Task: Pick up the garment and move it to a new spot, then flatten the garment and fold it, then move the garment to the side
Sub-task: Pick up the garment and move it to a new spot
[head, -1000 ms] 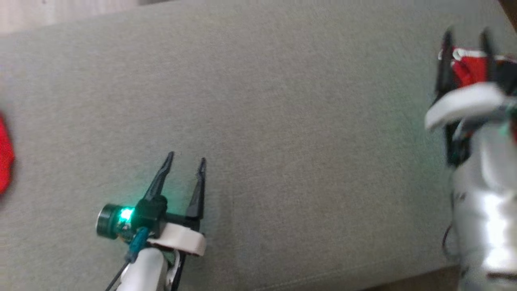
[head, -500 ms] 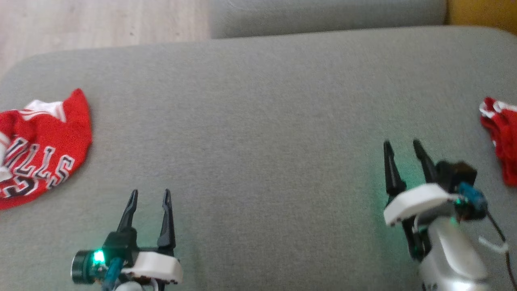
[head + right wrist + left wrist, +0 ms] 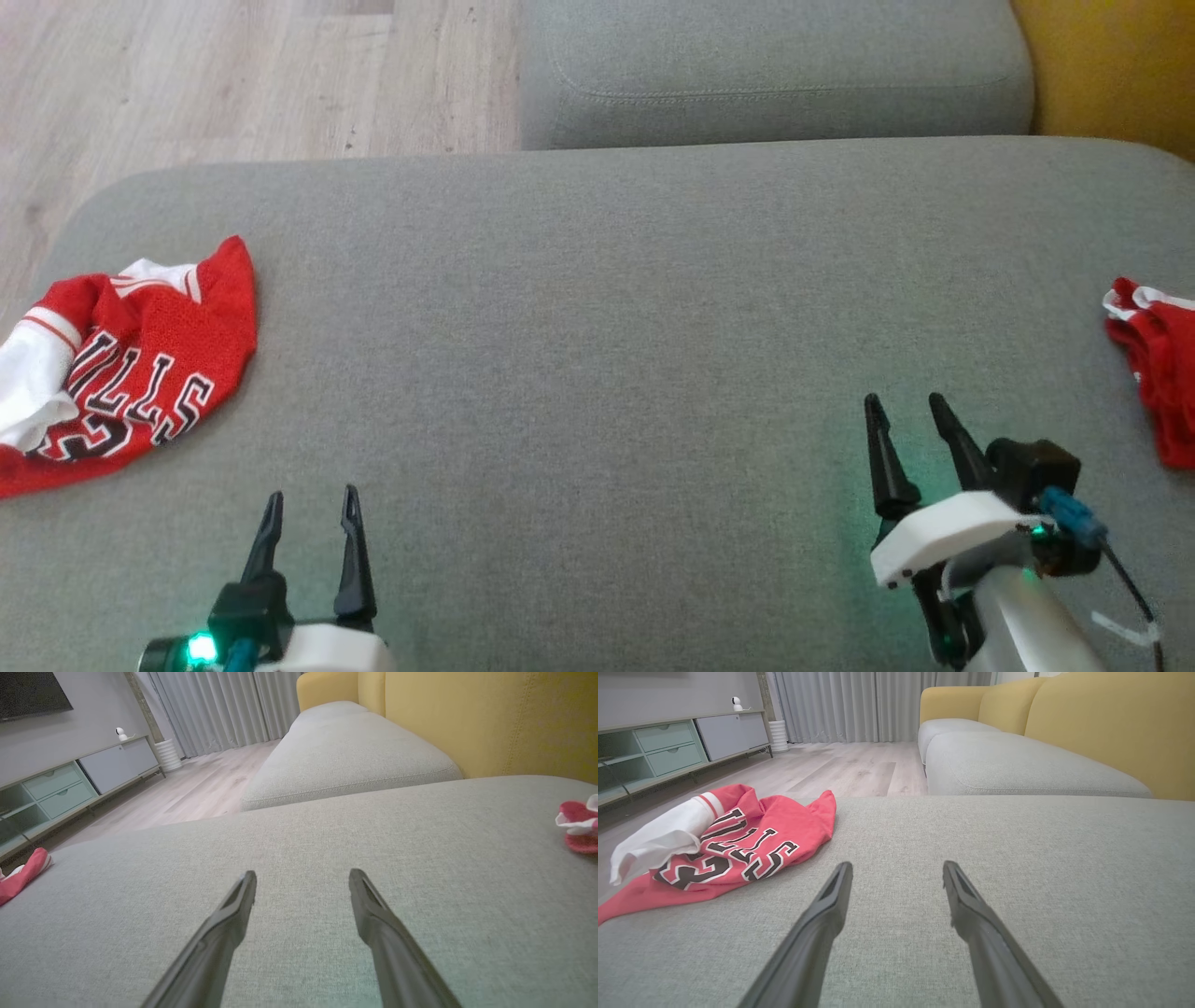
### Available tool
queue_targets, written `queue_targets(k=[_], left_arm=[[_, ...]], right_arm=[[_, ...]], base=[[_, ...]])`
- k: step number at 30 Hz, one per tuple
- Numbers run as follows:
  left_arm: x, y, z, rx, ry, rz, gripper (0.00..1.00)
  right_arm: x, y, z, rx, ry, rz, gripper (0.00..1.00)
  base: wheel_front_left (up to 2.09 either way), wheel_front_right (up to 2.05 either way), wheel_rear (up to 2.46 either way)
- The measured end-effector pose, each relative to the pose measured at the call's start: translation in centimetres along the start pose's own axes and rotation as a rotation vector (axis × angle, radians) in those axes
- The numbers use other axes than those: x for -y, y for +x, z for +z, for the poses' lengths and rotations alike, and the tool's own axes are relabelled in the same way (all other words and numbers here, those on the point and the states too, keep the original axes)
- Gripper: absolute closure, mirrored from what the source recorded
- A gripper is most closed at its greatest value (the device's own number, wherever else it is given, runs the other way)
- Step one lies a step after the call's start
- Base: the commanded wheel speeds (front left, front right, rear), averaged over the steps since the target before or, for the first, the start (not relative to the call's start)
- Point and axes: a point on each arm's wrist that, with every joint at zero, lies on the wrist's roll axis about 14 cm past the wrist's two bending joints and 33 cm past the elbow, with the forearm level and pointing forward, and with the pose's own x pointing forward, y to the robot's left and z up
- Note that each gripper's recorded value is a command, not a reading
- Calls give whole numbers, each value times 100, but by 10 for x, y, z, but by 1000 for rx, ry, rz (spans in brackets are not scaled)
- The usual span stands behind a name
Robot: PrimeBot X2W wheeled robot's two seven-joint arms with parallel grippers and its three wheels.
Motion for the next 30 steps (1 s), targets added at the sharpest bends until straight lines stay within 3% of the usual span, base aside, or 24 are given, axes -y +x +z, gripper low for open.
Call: queue_targets(k=[5,13,24,30], left_arm=[[-4,-4,-2,-5,-7,15,0],[-37,-23,-10,-20,-32,135,0],[-122,-108,-40,-77,-87,469,0],[-153,-144,-49,-99,-103,612,0]], right_arm=[[-7,3,-4,-13,-4,21,0],[-49,16,-17,-57,-23,146,0],[-143,31,-43,-146,-47,416,0],[-173,33,-56,-183,-54,501,0]], base=[[0,0,0],[0,0,0],[0,0,0],[0,0,0]])
